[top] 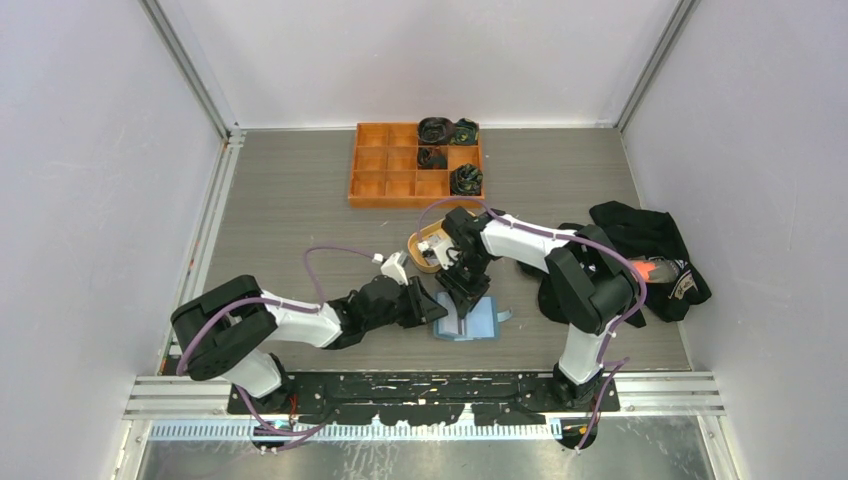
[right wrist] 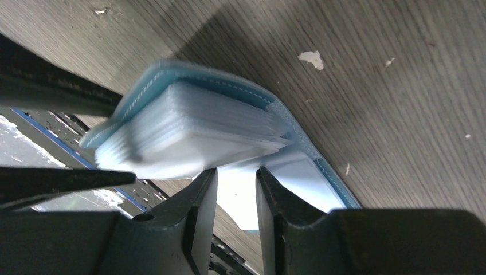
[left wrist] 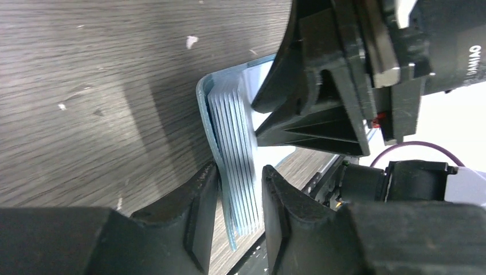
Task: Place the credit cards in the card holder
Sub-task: Close the card holder at the center of the board.
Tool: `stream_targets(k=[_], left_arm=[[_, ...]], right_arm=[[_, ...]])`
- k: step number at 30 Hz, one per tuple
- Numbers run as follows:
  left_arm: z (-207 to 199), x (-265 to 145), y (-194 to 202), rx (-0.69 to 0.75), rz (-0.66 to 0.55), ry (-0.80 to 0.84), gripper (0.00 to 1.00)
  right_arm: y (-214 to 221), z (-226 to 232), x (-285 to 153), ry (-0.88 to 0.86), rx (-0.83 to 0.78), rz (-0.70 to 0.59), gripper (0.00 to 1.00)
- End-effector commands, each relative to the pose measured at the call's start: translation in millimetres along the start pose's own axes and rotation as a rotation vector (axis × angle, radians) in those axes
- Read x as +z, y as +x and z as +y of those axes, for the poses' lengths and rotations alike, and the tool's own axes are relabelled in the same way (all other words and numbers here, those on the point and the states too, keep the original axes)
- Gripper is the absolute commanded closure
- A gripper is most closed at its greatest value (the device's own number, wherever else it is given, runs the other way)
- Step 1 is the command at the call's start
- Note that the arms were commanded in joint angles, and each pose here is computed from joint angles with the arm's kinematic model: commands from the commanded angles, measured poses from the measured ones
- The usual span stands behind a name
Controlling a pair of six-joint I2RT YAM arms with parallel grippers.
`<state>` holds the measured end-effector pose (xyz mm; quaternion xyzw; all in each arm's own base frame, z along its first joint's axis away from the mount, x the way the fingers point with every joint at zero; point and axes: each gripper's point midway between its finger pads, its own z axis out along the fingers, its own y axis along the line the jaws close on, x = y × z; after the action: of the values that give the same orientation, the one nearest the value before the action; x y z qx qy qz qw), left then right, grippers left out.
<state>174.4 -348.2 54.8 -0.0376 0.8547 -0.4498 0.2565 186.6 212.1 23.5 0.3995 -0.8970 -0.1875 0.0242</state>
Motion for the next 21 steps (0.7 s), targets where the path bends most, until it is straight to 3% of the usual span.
stream_targets(k=[1, 13, 21], left_arm=[[-45.5, 5.1, -5.1, 0.035, -0.01, 0.111, 0.68], [-34.8, 2.1, -7.7, 0.102, -0.028, -0.002, 1.0], [-14.9, -27.2, -16.3, 0.218, -0.028, -0.158, 1.0]], right_arm=[[-25.5, 8.8, -14.1, -0.019, -0.031, -0.109, 0.63], [-29.8, 9.8, -29.5, -0.038, -0.021, -0.153, 0.62], [-34.3, 11.8, -61.7, -0.078, -0.018, -0.254, 0.56]])
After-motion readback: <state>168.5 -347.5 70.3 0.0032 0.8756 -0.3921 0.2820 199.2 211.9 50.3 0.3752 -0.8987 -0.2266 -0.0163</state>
